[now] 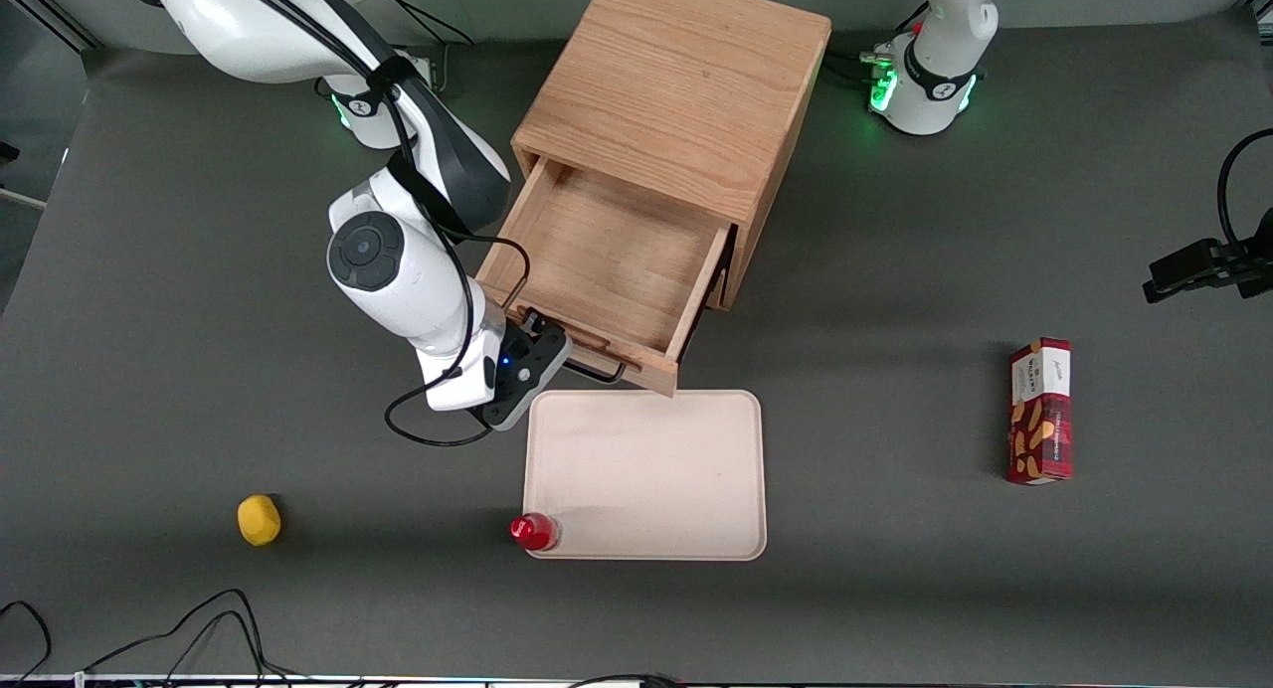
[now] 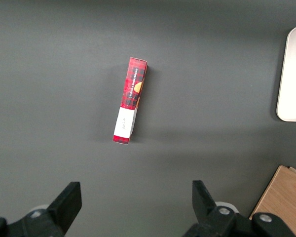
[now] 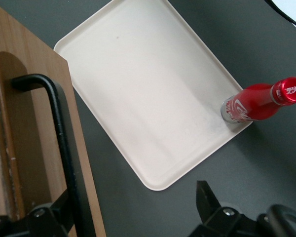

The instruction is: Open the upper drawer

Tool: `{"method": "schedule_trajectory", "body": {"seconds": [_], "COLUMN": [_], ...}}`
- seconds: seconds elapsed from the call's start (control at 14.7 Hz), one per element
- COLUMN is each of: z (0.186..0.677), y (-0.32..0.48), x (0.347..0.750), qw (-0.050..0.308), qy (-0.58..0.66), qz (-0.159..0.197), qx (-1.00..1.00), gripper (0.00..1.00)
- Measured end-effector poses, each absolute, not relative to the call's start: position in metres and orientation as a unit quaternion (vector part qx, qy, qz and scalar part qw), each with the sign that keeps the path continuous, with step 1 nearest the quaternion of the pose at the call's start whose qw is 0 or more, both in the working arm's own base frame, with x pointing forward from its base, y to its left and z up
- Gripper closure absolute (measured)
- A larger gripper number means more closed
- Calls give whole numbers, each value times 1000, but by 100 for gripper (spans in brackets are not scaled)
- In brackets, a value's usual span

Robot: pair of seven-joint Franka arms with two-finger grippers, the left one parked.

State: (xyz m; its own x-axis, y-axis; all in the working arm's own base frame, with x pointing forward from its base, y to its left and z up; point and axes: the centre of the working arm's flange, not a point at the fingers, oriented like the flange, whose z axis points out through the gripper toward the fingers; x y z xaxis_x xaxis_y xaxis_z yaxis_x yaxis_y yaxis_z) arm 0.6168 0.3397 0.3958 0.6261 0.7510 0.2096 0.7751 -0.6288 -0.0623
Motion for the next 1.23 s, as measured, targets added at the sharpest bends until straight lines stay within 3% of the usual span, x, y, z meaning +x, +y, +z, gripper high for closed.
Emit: {"method": "schedule_trajectory", "body": {"seconds": [0.34,0.61,0.89,1.02,1.23], "z": [397,399,406,424,480], "y": [339,326,321,321,300], "x": [618,627,632,632,636], "qw": [83,134,144,145,139], "qy": [-417,-368,-358,-362,-353], "qz": [-83,-83,-82,-83,-121], "qx": [-901,-916,-919,-917,-918], "gripper": [0,0,0,0,0]}}
